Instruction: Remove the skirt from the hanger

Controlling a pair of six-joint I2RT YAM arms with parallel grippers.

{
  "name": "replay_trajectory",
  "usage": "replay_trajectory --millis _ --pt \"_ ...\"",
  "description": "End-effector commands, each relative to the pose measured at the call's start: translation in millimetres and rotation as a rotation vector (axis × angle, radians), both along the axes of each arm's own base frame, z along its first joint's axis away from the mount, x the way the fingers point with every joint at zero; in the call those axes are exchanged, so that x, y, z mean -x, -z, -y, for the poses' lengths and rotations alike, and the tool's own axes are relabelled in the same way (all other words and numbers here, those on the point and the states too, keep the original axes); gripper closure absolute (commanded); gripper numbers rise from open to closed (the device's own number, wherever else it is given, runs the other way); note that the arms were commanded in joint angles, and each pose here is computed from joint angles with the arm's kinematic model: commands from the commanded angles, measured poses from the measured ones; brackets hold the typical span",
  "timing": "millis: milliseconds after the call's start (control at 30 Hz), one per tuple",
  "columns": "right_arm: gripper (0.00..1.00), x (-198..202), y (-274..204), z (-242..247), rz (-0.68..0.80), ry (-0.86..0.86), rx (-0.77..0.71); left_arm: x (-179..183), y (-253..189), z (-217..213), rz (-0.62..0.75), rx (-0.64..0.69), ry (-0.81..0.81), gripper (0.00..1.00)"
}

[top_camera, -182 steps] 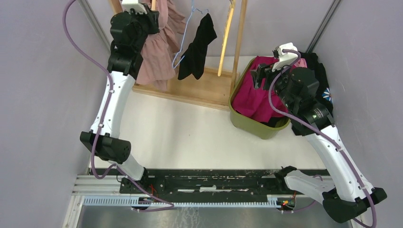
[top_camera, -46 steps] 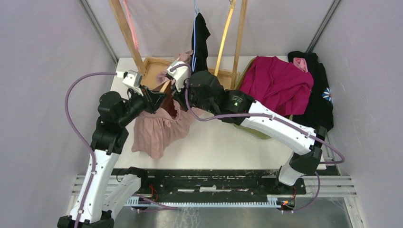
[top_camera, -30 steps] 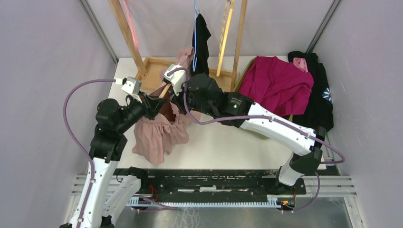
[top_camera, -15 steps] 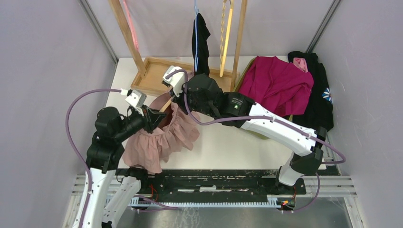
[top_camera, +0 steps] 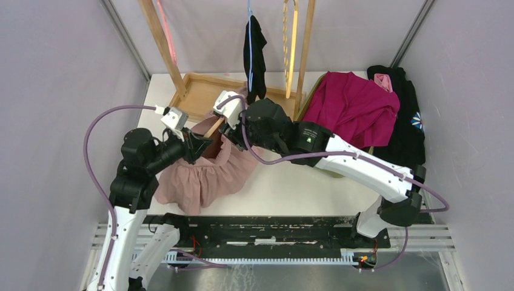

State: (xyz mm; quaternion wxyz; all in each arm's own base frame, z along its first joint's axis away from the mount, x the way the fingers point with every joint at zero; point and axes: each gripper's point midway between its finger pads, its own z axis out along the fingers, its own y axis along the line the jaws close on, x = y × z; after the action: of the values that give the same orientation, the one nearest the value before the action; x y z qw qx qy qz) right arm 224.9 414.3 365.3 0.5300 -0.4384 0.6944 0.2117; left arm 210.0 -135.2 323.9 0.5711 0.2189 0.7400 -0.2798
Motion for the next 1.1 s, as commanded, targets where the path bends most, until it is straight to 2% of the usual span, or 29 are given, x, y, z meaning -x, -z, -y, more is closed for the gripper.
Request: replay_trajectory --millis 0,67,200,400,667,1067 --pt "0.46 1.5 -41.9 32.5 0.116 0.046 -0.094 -1.7 -53.5 -0.8 0.204 -0.016 0.017 0.97" --pt "0.36 1.3 -45.0 45.1 0.141 0.067 -0.088 -1.8 -57.1 0.9 0.205 -0.016 0.030 0.97" --pt "0.32 -0.7 -48.0 72.6 0.197 0.112 -0.043 4.7 -63.1 3.2 0.220 -0.020 0.057 0.97" --pt "0.33 -9.0 -39.8 91.7 0.267 0.157 0.050 30.8 -57.4 14.3 0.173 -0.043 0.190 0.97" --pt "0.35 -12.8 -13.4 82.6 0.289 0.108 0.160 75.0 -51.4 33.0 0.128 -0.016 0.422 0.97" --pt "0.37 -1.9 -4.5 112.6 0.372 0.083 0.160 96.7 -62.1 45.3 0.133 0.030 0.589 0.97"
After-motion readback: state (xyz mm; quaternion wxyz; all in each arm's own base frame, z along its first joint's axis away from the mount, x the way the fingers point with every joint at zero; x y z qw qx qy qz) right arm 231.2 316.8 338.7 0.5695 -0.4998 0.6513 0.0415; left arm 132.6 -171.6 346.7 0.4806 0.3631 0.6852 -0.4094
